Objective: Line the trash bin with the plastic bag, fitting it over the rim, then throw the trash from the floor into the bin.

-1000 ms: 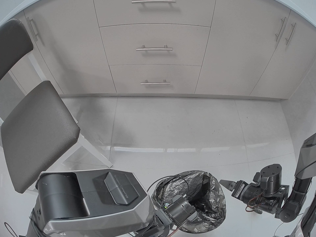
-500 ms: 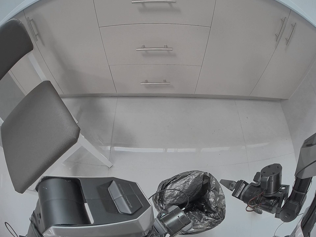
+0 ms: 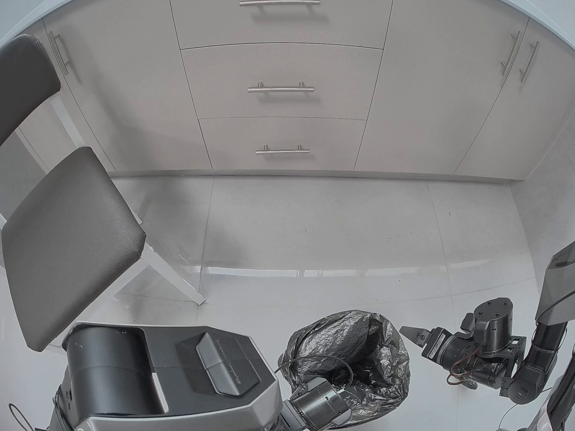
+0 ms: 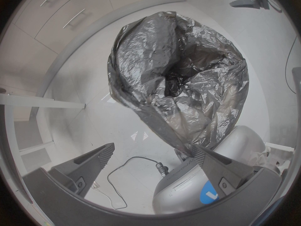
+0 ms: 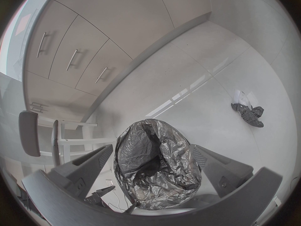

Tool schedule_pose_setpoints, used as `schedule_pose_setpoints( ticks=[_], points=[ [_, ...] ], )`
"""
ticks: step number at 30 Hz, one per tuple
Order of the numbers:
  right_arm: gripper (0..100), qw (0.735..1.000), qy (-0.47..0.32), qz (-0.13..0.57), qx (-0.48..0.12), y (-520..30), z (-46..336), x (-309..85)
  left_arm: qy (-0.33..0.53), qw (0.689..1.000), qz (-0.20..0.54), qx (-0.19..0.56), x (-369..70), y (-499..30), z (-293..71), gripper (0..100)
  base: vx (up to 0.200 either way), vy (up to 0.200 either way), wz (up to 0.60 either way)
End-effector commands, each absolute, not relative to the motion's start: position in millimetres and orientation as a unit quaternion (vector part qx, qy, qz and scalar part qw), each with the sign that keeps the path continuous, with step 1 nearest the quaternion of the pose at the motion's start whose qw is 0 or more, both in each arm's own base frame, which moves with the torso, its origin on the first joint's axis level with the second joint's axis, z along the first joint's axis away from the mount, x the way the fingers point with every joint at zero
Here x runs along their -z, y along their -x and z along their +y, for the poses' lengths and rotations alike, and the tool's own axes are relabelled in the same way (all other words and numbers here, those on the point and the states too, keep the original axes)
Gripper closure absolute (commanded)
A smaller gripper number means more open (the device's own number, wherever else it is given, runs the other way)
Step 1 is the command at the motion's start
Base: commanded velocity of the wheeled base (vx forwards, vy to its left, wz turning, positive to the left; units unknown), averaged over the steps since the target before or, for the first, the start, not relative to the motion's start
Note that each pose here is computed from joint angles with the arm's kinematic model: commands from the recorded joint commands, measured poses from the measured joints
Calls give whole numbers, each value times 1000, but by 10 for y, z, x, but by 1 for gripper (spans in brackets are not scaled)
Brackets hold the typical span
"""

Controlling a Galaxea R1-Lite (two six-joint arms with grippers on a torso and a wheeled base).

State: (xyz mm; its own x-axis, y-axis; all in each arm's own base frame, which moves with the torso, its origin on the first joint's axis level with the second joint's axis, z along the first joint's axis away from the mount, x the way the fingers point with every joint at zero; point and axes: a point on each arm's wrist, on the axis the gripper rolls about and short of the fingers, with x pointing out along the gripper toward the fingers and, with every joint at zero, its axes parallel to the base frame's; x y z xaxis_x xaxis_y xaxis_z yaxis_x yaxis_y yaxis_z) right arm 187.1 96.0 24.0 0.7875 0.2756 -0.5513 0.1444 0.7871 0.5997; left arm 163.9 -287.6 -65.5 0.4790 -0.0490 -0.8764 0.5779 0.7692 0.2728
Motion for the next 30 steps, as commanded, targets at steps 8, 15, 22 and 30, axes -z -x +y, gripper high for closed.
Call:
schedule_pose_setpoints(
  ticks=[8, 15, 22, 30],
  points=[
    [0, 887, -320, 331, -32, -1859, 953, -175, -238, 834, 455, 203, 614, -1656, -3127, 0, 0, 0, 0],
    [0, 887, -320, 331, -32, -1859, 954, -174, -219, 841, 449, 210, 610, -1619, -3254, 0, 0, 0, 0],
    [0, 888, -320, 330, -32, -1858, 953, -182, -188, 849, 449, 206, 508, -1545, -3279, 0, 0, 0, 0],
    [0, 890, -312, 330, -34, -1859, 953, -177, -106, 870, 452, 165, 407, -1754, -3250, 0, 0, 0, 0]
  ],
)
